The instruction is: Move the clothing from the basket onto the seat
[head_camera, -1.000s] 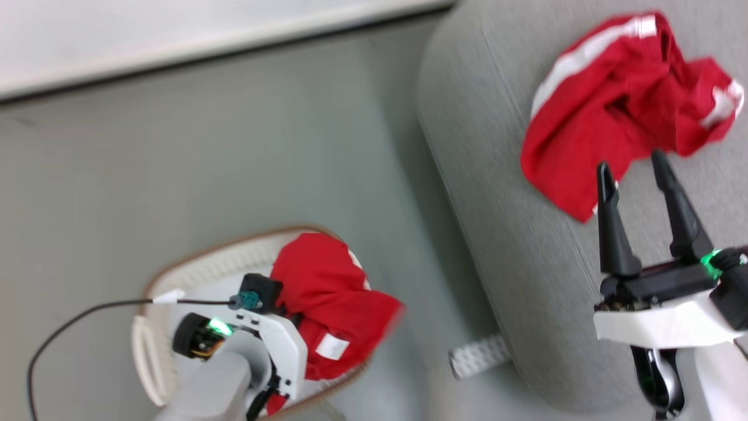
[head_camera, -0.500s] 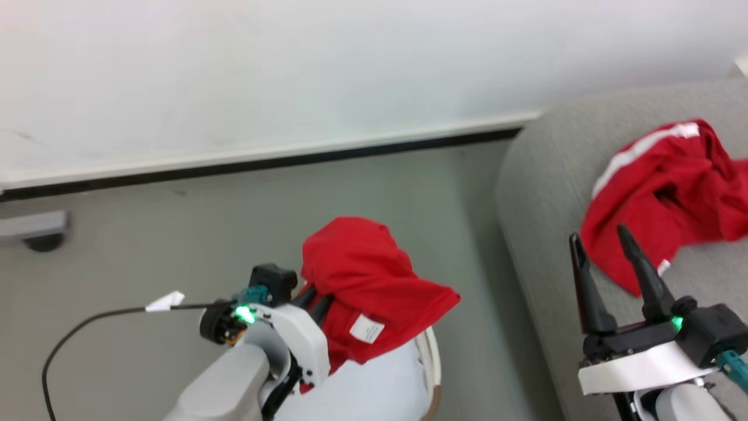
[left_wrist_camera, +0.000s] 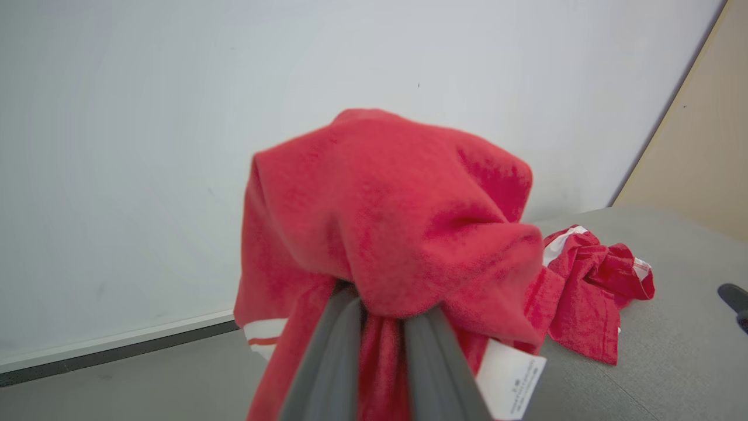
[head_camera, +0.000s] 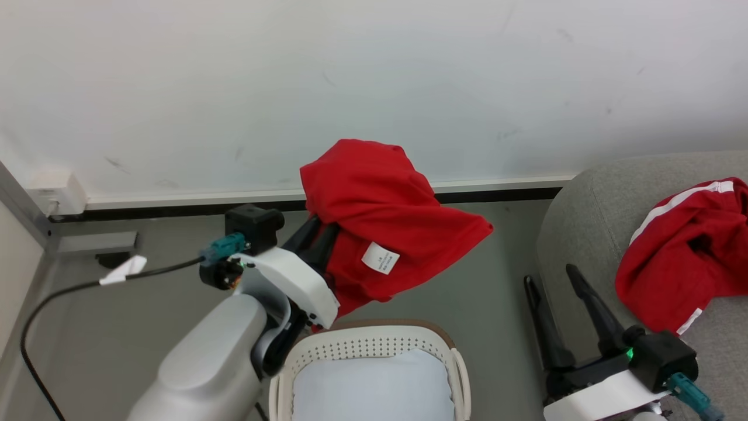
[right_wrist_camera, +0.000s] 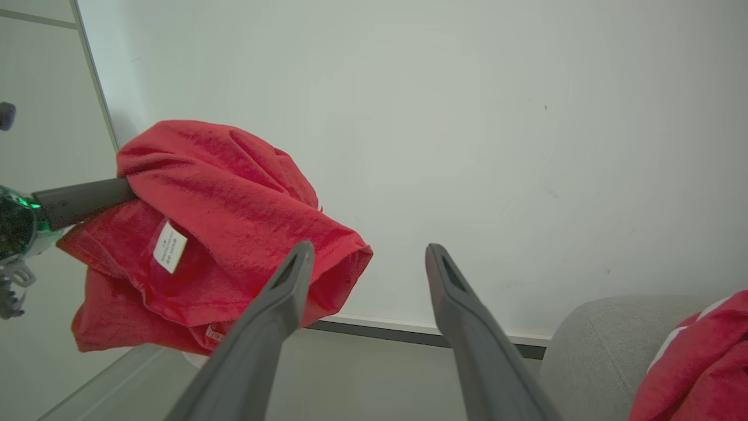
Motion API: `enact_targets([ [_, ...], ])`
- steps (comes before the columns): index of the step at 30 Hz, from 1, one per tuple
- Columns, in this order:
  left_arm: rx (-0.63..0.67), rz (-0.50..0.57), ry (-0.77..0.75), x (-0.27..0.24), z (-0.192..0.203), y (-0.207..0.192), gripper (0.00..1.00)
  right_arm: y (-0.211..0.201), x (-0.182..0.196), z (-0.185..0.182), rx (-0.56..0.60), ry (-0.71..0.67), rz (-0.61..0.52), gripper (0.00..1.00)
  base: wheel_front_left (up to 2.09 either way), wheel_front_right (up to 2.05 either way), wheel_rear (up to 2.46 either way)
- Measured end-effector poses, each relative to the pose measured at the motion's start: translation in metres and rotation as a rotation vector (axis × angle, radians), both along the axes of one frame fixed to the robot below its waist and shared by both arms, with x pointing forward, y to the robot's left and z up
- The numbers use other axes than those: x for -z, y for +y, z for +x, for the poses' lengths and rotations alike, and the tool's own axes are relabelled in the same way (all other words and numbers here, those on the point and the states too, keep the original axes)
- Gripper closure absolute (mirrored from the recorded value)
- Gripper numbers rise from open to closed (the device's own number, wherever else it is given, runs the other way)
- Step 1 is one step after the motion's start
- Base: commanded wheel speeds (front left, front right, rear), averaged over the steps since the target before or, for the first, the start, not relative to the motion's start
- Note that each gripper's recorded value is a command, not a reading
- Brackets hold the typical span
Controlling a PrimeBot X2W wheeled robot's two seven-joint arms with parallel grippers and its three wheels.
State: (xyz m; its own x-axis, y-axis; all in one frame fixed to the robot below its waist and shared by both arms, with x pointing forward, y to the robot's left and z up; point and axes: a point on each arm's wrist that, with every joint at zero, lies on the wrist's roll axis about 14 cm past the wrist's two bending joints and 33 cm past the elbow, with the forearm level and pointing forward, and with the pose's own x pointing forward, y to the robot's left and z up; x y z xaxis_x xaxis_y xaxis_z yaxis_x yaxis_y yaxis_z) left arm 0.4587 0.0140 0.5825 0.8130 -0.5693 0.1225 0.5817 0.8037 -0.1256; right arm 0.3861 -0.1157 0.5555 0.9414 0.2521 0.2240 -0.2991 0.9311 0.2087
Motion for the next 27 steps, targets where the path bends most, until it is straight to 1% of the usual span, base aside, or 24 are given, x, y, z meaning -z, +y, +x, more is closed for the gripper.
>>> enact_targets([
  [2,-0.016,0.026,-0.036,-0.01,0.0,0.005,1.0,0.007,0.002,-0.003,-0.021,0.004,-0.002,0.0,0.0,0.0,0.0],
  [4,-0.021,-0.011,-0.061,-0.026,-0.002,0.006,1.0,0.016,0.006,-0.006,-0.047,0.017,-0.007,0.0,0.0,0.0,0.0],
  [11,-0.017,-0.042,-0.094,-0.045,-0.018,0.005,1.0,0.025,0.009,-0.012,-0.07,0.029,-0.002,0.0,0.0,0.0,0.0],
  [18,-0.006,-0.06,-0.089,-0.049,-0.029,0.002,1.0,0.028,0.011,-0.012,-0.083,0.033,-0.008,0.0,0.0,0.0,0.0],
  [27,-0.015,-0.064,-0.074,-0.047,-0.032,0.007,1.0,0.037,0.014,-0.012,-0.112,0.045,-0.007,0.0,0.0,0.0,0.0],
])
